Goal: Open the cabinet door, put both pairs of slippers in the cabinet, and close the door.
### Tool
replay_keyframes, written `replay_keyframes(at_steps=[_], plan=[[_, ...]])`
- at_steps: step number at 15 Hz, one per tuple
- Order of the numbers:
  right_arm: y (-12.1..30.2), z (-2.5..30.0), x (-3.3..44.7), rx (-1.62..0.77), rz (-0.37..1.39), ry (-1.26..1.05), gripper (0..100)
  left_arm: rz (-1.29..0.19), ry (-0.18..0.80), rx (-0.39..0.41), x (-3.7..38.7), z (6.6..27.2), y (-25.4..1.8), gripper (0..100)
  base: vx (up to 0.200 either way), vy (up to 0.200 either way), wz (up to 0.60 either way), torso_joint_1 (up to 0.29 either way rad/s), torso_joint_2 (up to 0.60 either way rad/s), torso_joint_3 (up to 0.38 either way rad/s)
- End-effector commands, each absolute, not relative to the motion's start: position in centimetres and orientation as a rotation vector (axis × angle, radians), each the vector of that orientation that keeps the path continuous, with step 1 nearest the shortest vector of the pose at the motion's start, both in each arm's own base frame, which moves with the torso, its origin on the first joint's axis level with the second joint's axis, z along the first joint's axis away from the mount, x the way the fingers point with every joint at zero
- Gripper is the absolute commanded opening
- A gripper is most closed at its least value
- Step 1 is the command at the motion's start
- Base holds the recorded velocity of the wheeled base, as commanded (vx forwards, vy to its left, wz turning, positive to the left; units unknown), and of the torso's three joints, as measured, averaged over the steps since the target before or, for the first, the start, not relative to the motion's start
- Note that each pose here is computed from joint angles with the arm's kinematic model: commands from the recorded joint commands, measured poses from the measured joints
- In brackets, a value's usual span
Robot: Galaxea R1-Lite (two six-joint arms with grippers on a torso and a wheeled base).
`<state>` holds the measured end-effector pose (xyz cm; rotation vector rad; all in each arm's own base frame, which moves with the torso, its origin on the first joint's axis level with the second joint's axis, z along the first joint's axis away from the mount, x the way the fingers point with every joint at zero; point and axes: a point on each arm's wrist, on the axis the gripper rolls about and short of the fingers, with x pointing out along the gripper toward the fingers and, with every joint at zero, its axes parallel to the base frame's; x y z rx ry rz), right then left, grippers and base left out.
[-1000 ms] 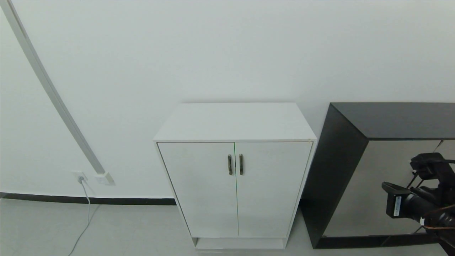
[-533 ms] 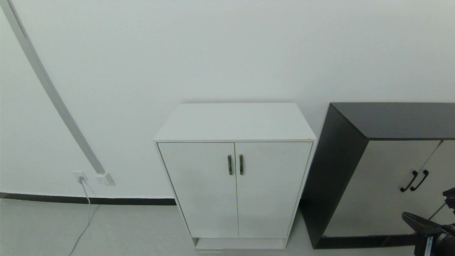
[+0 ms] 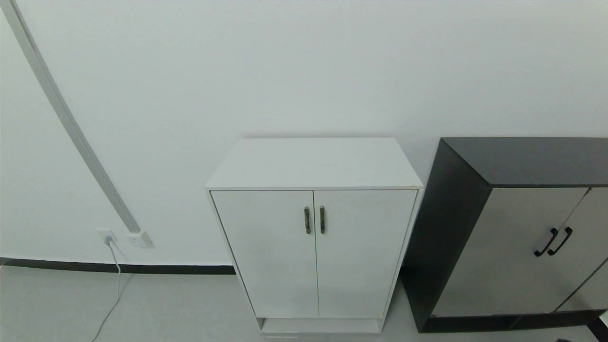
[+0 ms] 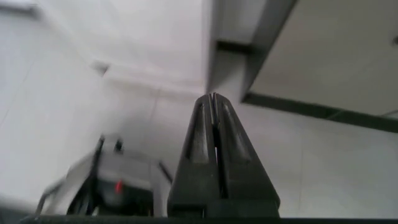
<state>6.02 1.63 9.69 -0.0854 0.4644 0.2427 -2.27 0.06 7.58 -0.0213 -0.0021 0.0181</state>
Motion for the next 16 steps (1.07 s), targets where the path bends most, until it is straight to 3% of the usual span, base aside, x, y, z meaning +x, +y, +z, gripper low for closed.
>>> replay_keyframes(at_steps=[1, 9, 16], plan=[[1.2, 9.4, 3.8, -0.112, 0.33, 0.419, 0, 0.018, -0.002, -0.021, -2.3, 7.6, 0.1, 0, 0.0, 0.0, 0.0, 0.0, 0.0, 0.0], [0.5, 7.8, 1.3, -0.124, 0.365, 0.453, 0, 0.018, -0.002, -0.021, -2.3, 7.6, 0.1, 0, 0.0, 0.0, 0.0, 0.0, 0.0, 0.0], [0.1, 7.8, -0.9, -0.046, 0.09, 0.181, 0, 0.018, -0.002, -0.021, -2.3, 7.6, 0.1, 0, 0.0, 0.0, 0.0, 0.0, 0.0, 0.0]])
